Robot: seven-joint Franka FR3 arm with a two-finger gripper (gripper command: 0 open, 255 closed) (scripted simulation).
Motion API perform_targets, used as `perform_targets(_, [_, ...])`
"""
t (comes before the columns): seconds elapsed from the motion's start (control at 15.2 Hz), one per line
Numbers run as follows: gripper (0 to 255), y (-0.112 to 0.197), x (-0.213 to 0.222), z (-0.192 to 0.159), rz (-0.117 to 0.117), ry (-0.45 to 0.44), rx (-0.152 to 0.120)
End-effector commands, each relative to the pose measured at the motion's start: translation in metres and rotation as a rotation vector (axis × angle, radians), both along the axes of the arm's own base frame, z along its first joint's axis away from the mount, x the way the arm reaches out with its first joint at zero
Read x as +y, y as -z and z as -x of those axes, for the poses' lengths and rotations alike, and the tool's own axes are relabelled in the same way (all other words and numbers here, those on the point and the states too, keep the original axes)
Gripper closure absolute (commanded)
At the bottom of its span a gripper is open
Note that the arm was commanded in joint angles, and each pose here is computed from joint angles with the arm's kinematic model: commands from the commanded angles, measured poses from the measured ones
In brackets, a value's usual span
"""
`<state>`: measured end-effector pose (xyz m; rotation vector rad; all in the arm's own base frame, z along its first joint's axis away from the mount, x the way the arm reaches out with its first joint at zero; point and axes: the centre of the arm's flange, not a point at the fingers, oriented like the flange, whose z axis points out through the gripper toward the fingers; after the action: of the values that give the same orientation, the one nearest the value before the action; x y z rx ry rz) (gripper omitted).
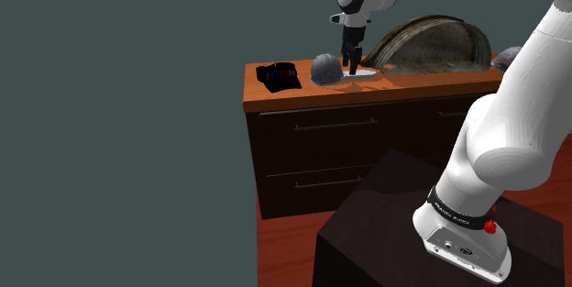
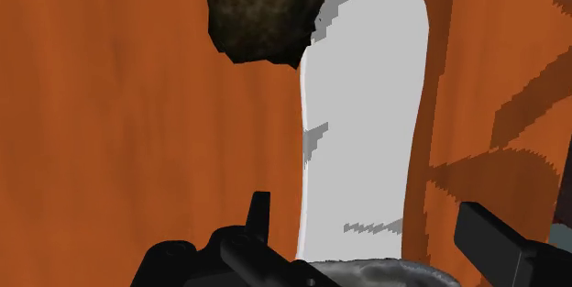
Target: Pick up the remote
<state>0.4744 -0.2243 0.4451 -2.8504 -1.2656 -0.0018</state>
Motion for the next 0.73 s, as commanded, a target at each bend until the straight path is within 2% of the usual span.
perform_targets(0.0, [0, 0.0112, -0.0011, 0.0003, 0.000, -0.002, -0.001])
perform_targets(0.26, [0, 0.0195, -0.0011, 0.0003, 0.000, -0.002, -0.001])
perform_targets(0.33, [255, 0.0196, -0.0011, 0.0001, 0.000, -0.002, -0.001])
perform_targets(0.66, [255, 0.0194, -0.0013, 0.0002, 0.000, -0.002, -0.001])
